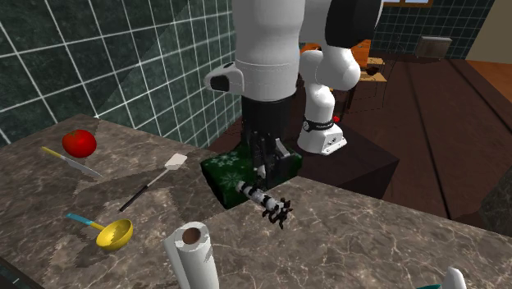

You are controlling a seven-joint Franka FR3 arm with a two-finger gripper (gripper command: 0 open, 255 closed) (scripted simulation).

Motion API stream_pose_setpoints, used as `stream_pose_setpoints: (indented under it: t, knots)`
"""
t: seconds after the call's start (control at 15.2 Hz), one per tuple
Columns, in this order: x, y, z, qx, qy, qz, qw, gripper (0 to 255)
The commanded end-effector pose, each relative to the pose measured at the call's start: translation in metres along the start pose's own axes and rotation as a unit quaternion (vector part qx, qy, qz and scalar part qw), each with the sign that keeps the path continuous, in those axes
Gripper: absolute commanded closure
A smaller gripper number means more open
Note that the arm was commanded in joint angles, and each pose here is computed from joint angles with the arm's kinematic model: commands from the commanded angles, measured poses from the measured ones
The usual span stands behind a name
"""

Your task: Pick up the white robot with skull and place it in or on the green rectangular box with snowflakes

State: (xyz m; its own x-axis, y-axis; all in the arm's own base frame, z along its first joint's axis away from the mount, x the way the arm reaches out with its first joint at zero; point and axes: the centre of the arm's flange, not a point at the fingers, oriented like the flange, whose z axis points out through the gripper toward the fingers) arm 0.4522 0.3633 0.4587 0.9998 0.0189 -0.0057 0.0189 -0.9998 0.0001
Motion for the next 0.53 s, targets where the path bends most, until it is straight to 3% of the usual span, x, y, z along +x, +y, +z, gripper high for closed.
stream_pose_setpoints:
  t: [0.0,0.13,0.46]
  knots:
    - [-0.001,0.000,-0.012,0.000,0.000,0.000,1.0000,255]
    - [-0.001,0.000,-0.018,0.000,0.000,0.000,1.0000,255]
    - [-0.032,0.057,-0.031,0.000,0.000,0.000,1.0000,255]
